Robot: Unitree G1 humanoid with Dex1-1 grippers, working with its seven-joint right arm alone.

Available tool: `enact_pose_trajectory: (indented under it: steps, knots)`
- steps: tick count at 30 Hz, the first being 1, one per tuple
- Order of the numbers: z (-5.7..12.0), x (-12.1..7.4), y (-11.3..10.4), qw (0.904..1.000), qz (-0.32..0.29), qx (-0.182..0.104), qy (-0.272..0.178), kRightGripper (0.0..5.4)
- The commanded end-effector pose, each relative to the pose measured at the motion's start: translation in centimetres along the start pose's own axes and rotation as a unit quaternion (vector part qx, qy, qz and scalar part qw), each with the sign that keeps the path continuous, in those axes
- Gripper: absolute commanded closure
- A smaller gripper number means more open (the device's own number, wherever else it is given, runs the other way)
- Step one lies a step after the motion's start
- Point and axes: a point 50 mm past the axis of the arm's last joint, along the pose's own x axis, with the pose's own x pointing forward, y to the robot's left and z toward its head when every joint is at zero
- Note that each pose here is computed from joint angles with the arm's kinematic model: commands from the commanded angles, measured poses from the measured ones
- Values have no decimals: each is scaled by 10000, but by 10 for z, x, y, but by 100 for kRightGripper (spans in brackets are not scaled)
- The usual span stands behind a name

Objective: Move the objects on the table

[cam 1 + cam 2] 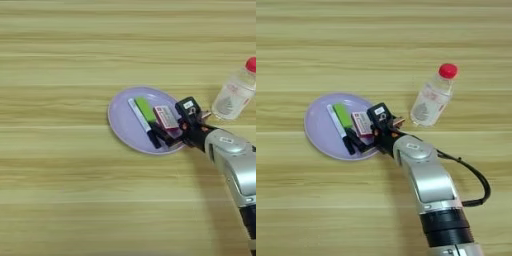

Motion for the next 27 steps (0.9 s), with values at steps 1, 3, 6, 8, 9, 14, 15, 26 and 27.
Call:
enact_pose_trajectory:
  steps: [1,3,6,8,9,14,15,26,27]
  knots:
    - [22,4,-7,9989,-111,-228,-393,3]
    - [20,5,-7,9990,-104,-220,-381,3]
    - [19,5,-7,9990,-113,-232,-360,3]
    - [18,3,-6,9990,-89,-256,-347,3]
    - [17,2,-6,9991,-78,-273,-330,3]
    - [11,0,-11,9993,-149,-254,-217,3]
    - [11,0,-10,9994,-138,-256,-208,3]
    - [0,0,-7,9998,-17,-191,-9,51]
    - [-1,1,-7,9998,-9,-175,6,64]
